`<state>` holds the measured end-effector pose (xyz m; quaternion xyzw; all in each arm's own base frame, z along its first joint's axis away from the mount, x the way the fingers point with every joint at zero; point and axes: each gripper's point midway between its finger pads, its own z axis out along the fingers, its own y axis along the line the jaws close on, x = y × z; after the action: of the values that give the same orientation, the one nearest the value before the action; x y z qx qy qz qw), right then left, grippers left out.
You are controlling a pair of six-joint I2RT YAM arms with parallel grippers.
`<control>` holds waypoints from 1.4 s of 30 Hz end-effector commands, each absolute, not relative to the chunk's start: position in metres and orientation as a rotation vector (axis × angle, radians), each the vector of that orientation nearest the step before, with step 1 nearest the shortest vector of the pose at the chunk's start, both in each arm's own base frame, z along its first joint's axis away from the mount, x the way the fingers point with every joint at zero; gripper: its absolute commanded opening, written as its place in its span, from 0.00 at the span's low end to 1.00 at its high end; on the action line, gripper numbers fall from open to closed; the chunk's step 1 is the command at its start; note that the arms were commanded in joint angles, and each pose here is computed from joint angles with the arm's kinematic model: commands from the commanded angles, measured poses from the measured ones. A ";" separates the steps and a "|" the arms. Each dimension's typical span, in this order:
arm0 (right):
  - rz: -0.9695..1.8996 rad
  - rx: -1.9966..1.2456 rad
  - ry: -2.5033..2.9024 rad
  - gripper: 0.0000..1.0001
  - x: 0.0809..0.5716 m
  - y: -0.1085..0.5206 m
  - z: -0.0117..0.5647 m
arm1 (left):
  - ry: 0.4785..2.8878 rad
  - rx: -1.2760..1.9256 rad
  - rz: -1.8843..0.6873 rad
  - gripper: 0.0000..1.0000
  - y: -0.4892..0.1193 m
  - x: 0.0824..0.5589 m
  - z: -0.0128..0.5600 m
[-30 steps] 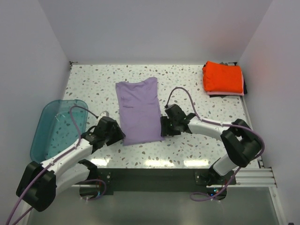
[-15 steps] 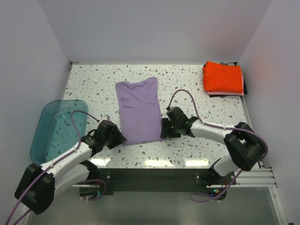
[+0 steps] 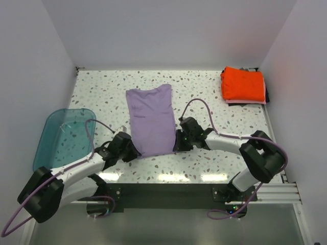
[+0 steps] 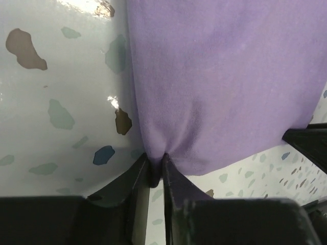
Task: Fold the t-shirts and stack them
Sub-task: Fold the tshirt
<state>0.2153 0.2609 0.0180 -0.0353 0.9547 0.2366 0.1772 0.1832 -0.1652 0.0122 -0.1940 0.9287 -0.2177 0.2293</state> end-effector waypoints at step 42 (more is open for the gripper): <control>0.447 -0.060 2.363 0.00 0.415 0.252 0.169 | 2.059 -0.478 -0.469 0.00 -0.184 0.397 0.190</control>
<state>0.3765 0.2541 0.1548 -0.0275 0.9276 0.1646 0.3343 0.3483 -0.1748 0.1497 -0.1950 0.8782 -0.1507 0.4099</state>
